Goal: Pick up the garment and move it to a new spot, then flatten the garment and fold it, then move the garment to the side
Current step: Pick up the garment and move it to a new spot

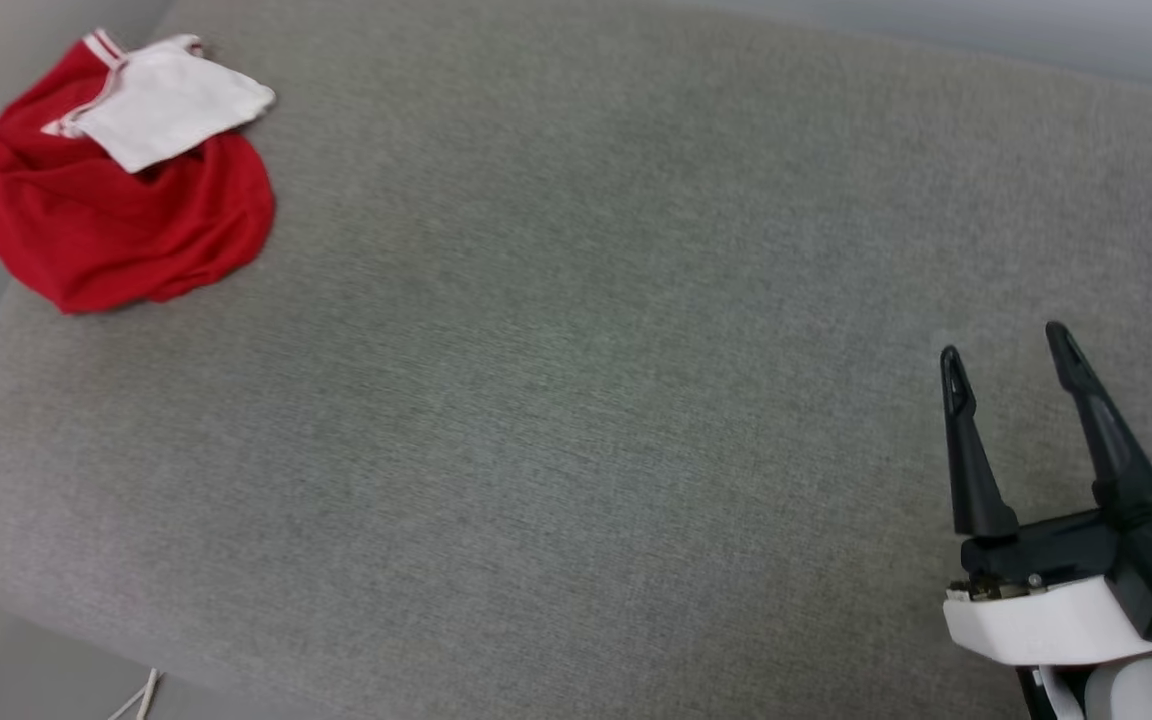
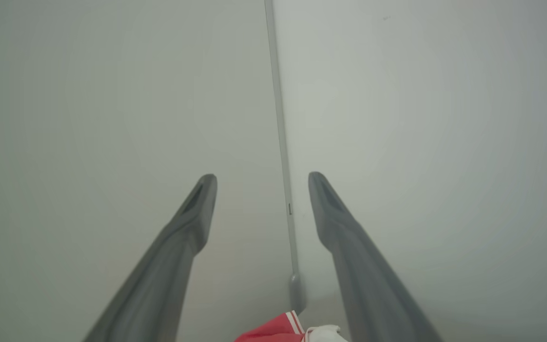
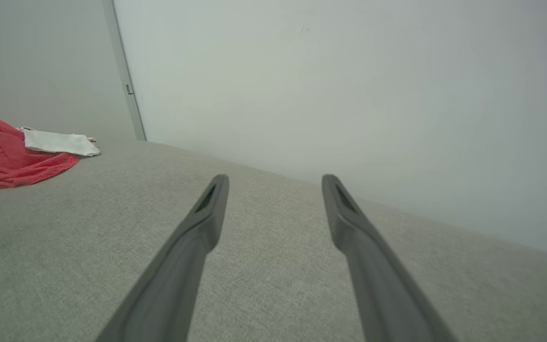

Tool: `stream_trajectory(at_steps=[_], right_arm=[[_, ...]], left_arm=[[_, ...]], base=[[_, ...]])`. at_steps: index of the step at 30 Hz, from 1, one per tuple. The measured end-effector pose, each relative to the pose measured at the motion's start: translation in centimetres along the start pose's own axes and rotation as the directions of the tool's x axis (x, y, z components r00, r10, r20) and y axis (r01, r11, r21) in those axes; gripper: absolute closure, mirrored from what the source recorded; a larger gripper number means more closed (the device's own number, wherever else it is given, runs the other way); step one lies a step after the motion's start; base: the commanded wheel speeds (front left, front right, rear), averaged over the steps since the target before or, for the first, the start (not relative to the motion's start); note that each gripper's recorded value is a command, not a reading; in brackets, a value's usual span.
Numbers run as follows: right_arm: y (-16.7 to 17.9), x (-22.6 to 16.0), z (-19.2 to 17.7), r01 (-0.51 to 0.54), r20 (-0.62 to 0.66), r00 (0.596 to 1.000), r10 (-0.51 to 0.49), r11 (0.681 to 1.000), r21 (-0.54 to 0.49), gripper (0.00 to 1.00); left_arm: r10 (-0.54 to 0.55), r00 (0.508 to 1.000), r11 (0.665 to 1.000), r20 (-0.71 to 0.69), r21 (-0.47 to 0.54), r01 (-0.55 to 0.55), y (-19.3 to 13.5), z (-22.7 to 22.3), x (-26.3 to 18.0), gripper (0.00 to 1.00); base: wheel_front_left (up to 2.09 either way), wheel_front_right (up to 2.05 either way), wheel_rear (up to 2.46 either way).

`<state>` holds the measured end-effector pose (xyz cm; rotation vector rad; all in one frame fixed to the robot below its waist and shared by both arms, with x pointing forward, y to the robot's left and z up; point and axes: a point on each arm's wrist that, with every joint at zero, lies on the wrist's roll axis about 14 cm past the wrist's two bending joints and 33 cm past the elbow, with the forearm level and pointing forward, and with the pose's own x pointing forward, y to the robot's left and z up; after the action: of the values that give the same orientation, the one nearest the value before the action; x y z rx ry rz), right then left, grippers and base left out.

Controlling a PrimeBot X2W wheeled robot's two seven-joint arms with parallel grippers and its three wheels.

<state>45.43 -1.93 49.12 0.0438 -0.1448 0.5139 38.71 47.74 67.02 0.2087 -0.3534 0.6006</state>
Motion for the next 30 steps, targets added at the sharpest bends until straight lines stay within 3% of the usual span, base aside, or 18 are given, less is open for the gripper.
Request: stream_trajectory(at_steps=[7, 12, 14, 17, 22, 23, 24, 30], right_arm=[[-2.0, 0.8, -1.5, 0.035, -0.002, 0.999, -0.035, 0.998, -0.056, 0.0], [-3.1, 1.5, -2.7, 0.049, 0.0, 0.999, -0.05, 0.995, -0.086, 0.0], [-3.3, 1.7, -3.2, 0.048, 0.0, 0.999, -0.049, 0.994, -0.1, 0.0], [-3.7, 1.9, -3.9, 0.052, -0.001, 0.999, -0.052, 0.992, -0.115, 0.0], [-4.3, 2.1, -4.4, 0.059, 0.014, 0.998, -0.057, 0.989, -0.139, 0.0], [-4.3, 2.1, -4.4, 0.059, 0.014, 0.998, -0.057, 0.989, -0.139, 0.0], [-4.6, 2.1, -4.4, 0.065, 0.024, 0.998, -0.062, 0.987, -0.147, 0.0], [-5.5, 1.9, -5.0, 0.082, 0.025, 0.997, -0.079, 0.982, -0.172, 0.0]], left_arm=[[0.004, 0.968, 0.996, -0.25, 0.088, 0.019, 0.6, -4.0, 5.6, 0.0], [0.0, 0.864, 0.998, -0.503, 0.059, 0.034, -0.5, -10.2, 6.0, 0.0], [-0.003, 0.801, 0.999, -0.599, 0.033, 0.028, -0.9, -12.6, 5.7, 0.0], [-0.013, 0.668, 0.999, -0.744, 0.015, 0.035, -1.6, -16.5, 4.1, 0.0], [-0.036, 0.467, 0.999, -0.884, -0.042, -0.002, -2.5, -21.3, 1.4, 0.0], [-0.036, 0.467, 0.999, -0.884, -0.042, -0.002, -2.5, -21.3, 1.4, 0.0], [-0.049, 0.384, 0.998, -0.922, -0.065, -0.028, -2.7, -23.0, -0.1, 0.0], [-0.078, 0.216, 0.992, -0.973, -0.097, -0.08, -3.7, -27.6, -4.5, 0.0]], base=[[0.0, 0.0, 0.0], [0.0, 0.0, 0.0], [0.0, 0.0, 0.0], [0.0, 0.0, 0.0], [0.0, 0.0, 0.0], [0.0, 0.0, 0.0], [0.0, 0.0, 0.0], [0.0, 0.0, 0.0]])
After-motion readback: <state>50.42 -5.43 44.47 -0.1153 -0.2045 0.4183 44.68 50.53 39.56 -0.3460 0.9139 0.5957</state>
